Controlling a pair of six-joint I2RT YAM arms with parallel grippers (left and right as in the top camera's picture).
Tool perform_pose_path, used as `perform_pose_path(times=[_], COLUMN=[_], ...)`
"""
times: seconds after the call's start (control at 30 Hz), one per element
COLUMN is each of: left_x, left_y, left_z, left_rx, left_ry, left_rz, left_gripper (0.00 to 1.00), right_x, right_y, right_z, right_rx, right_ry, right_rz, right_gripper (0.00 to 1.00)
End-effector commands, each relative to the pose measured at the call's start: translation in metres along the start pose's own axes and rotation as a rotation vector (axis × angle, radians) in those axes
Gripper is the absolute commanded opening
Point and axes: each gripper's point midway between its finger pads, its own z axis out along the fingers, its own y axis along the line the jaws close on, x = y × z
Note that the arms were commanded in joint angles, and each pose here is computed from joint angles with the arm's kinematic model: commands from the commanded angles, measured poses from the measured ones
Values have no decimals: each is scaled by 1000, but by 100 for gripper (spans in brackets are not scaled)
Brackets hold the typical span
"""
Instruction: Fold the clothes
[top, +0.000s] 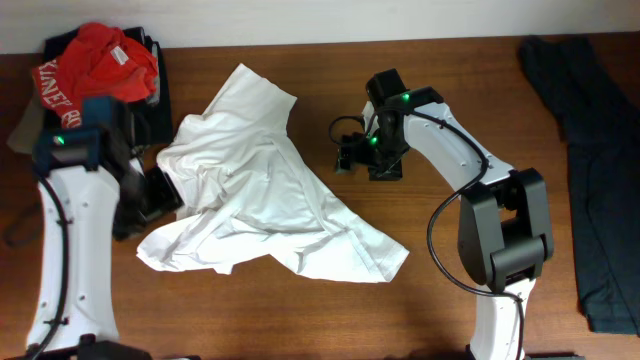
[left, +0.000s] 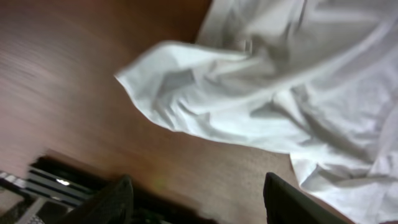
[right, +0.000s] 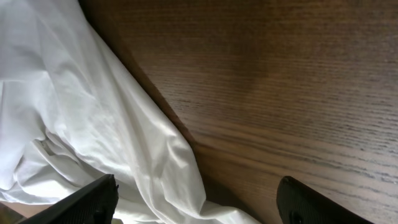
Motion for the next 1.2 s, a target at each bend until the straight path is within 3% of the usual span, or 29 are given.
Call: perform_pose_path(times=[0.0,0.1,0.33,0.93,1.1,1.17], left_x=[30,44,56,16,12,12], left_y=[0,6,7,36,43,42], left_z=[26,49,109,153,153,153], left_rx=[62,64,78,24,28,30], left_ry=[25,23,49,22,14,15], left_rz=[-127,-213,-243,-377,-408,-407], left_gripper=[67,67,67,65,52,38], right_x=[-1,-1,9,61,85,93], right_y=[-5,-5,8,69,92,97], right_z=[2,2,5,11,23,29], right_rx=[8,7,-17,1,16,58], right_ry=[4,2,31,89,119,110], right_rz=[28,26,14,-51,-127,-126], right_gripper=[85,85,84,84,84,84])
